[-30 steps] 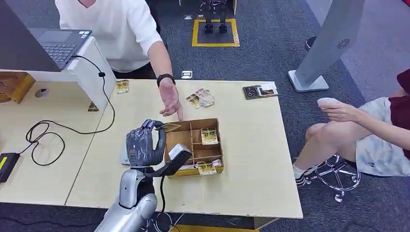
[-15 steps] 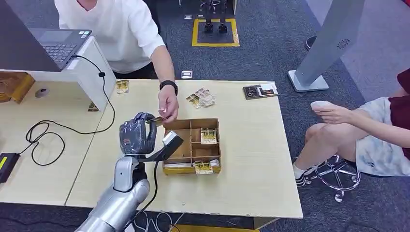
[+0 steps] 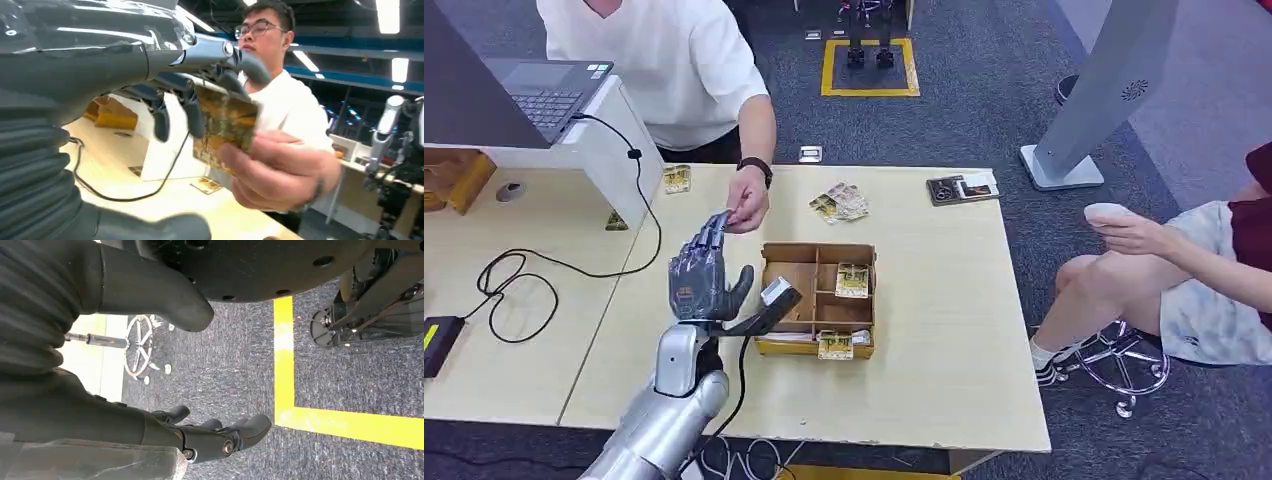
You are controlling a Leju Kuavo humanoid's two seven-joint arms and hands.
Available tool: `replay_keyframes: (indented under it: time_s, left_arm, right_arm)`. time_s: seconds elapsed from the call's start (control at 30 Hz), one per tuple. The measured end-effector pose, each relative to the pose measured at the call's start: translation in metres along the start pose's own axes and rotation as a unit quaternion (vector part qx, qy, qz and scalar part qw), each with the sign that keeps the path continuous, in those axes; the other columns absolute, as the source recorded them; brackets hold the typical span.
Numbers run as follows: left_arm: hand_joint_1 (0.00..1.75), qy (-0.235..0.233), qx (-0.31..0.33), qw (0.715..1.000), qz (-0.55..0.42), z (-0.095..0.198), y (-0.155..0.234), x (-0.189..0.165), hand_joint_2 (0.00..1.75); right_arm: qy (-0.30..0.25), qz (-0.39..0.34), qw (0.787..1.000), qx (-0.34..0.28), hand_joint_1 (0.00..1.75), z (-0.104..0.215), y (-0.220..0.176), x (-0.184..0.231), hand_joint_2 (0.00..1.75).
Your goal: Pass the card to the sensor for recognition and then transmit it.
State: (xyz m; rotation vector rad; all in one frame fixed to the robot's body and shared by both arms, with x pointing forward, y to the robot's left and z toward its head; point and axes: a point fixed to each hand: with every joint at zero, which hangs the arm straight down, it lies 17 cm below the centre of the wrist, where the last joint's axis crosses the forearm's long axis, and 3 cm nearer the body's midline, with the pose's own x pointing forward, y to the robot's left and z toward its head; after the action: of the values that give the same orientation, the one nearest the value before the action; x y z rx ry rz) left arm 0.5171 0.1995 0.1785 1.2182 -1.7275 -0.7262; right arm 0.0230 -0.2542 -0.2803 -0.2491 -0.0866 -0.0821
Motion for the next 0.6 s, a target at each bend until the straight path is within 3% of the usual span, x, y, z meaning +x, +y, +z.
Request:
replay_keyframes:
  time_s: [0.4, 0.6]
  left_arm:
    - [0.0, -0.004, 0.023, 0.998, 0.051, 0.007, 0.015, 0.013, 1.75]
    - [0.0, -0.03, 0.046, 0.995, 0.085, 0.015, 0.032, 0.029, 1.75]
  right_arm:
    - [0.001, -0.001, 1.0, -0.003, 0.0, 0.0, -0.001, 0.0, 1.75]
    - [0.001, -0.001, 1.0, -0.009, 0.0, 0.0, -0.003, -0.001, 1.75]
